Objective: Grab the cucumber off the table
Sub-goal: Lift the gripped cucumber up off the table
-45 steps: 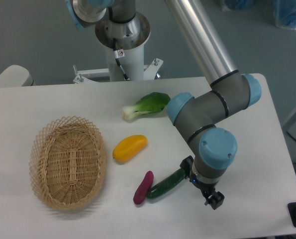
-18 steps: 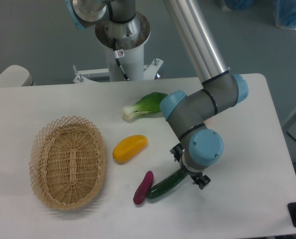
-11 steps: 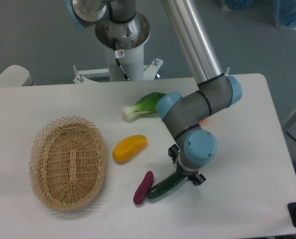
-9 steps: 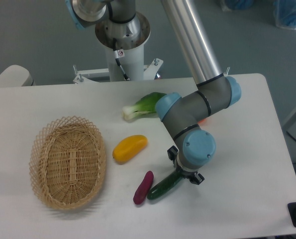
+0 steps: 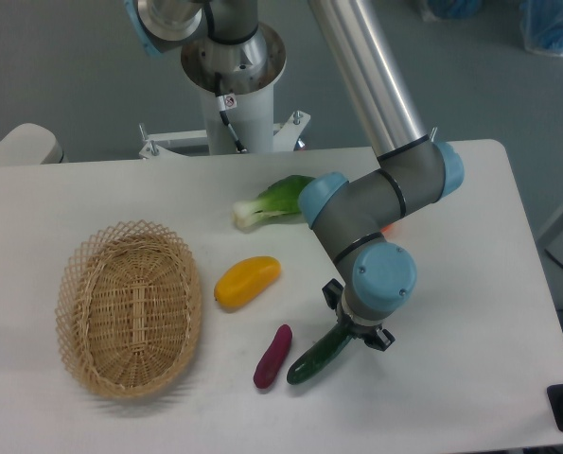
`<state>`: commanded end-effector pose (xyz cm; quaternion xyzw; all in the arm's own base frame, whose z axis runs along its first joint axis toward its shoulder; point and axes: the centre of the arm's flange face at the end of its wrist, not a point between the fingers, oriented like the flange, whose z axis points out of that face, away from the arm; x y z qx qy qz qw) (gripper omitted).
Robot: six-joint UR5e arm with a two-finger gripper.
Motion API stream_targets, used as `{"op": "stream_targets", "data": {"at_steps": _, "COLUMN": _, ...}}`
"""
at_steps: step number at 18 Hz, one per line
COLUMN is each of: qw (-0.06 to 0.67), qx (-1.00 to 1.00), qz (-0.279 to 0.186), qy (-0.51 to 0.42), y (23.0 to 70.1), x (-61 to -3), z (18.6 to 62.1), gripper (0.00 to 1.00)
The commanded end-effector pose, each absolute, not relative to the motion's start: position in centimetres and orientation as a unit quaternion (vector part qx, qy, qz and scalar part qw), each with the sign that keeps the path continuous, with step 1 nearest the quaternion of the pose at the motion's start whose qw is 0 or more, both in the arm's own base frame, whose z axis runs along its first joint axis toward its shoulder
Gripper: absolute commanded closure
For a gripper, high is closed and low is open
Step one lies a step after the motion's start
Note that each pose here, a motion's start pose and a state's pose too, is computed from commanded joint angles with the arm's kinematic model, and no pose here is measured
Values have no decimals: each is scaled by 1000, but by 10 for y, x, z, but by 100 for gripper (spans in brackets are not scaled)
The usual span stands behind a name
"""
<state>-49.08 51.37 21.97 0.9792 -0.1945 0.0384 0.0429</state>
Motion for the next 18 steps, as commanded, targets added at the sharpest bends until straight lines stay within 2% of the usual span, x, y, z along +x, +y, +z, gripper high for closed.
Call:
{"op": "stream_targets", "data": {"at_steps": 4, "qw": 48, "qx": 977, "qz": 45, "qy": -204, "y": 517, "x": -504, "z": 252, "gripper": 95}}
{"op": "stream_targets", "data": {"at_steps": 11, "qw": 9, "qx": 975, "qz": 20, "qy": -221, "y": 529, "x": -528, "z": 293, "gripper": 95}}
{"op": "stream_targets", "data": {"at_steps": 18, "qw": 0, "qx": 974, "qz": 25, "qy": -224, "y": 547, "x": -532, "z": 281, "gripper": 94}}
